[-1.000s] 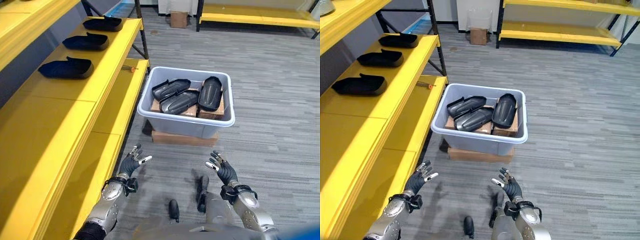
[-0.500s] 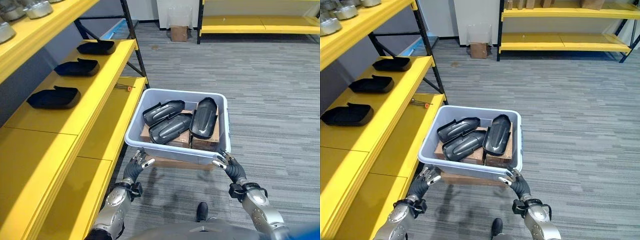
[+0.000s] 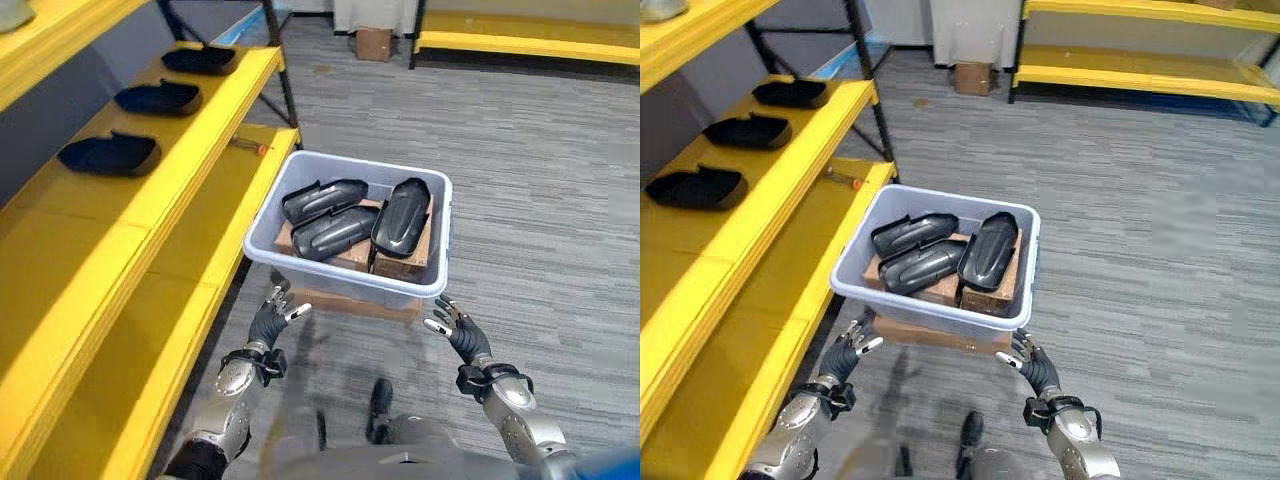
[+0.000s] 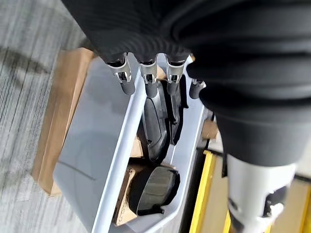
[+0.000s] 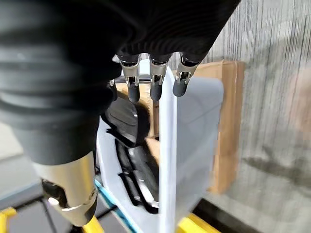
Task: Move parts from the plastic box to the shelf.
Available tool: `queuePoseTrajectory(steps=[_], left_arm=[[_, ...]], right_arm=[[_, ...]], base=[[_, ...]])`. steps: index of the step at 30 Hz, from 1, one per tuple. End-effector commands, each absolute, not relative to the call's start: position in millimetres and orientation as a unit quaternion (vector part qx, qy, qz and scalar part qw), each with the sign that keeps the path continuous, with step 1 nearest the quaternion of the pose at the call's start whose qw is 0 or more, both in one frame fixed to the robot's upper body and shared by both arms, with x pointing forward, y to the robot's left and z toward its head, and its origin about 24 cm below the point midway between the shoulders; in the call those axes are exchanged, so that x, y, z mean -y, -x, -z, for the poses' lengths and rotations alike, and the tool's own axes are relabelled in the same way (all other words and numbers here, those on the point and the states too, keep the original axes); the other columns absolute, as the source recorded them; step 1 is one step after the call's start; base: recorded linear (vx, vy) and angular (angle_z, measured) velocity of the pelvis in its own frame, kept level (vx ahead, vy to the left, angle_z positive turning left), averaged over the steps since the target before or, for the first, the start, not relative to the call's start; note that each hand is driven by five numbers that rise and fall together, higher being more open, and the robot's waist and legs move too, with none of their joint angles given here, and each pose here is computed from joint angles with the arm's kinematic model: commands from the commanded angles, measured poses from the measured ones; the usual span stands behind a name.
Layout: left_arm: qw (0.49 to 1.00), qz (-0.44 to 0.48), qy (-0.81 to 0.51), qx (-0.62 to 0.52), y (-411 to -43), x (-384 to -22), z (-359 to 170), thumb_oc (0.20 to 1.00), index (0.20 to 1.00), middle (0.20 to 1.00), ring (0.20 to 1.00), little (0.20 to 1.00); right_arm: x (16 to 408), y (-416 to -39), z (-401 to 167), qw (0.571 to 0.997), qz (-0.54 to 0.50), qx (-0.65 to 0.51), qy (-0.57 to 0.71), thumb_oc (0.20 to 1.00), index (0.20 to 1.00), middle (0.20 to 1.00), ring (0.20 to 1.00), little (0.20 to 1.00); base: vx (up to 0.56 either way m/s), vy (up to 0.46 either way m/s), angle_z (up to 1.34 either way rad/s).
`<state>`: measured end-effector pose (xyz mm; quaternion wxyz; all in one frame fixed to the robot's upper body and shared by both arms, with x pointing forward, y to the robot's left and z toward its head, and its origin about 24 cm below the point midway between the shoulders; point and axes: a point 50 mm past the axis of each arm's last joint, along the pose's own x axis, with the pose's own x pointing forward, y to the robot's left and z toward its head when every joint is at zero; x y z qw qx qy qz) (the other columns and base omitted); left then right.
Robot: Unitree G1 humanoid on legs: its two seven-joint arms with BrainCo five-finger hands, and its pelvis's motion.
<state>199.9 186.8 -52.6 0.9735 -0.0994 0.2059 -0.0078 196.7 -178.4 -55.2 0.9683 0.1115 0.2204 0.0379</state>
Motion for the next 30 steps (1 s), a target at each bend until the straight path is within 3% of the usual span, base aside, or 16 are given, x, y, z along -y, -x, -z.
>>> queuePoseTrajectory(steps=[1, 15, 30], left_arm=[[0.980, 0.017, 0.105, -0.169, -206, -183, 41, 1.000, 1.000, 1.000, 1.000, 1.000], [0.985, 0.013, 0.087, -0.148, -210, -194, 32, 1.000, 1.000, 1.000, 1.000, 1.000], [0.993, 0.000, 0.071, -0.096, -220, -207, 9, 1.000, 1.000, 1.000, 1.000, 1.000]], right_arm=[[188, -205, 38, 0.980, -0.026, -0.167, -0.109, 1.000, 1.000, 1.000, 1.000, 1.000], [178, -197, 50, 0.970, -0.032, -0.199, -0.137, 1.000, 1.000, 1.000, 1.000, 1.000], [185, -204, 30, 0.981, -0.060, -0.157, -0.097, 1.000, 1.000, 1.000, 1.000, 1.000]], base=[[0.24, 0.238, -0.25], [0.15, 0.217, -0.39], [0.09, 0.011, -0.08]])
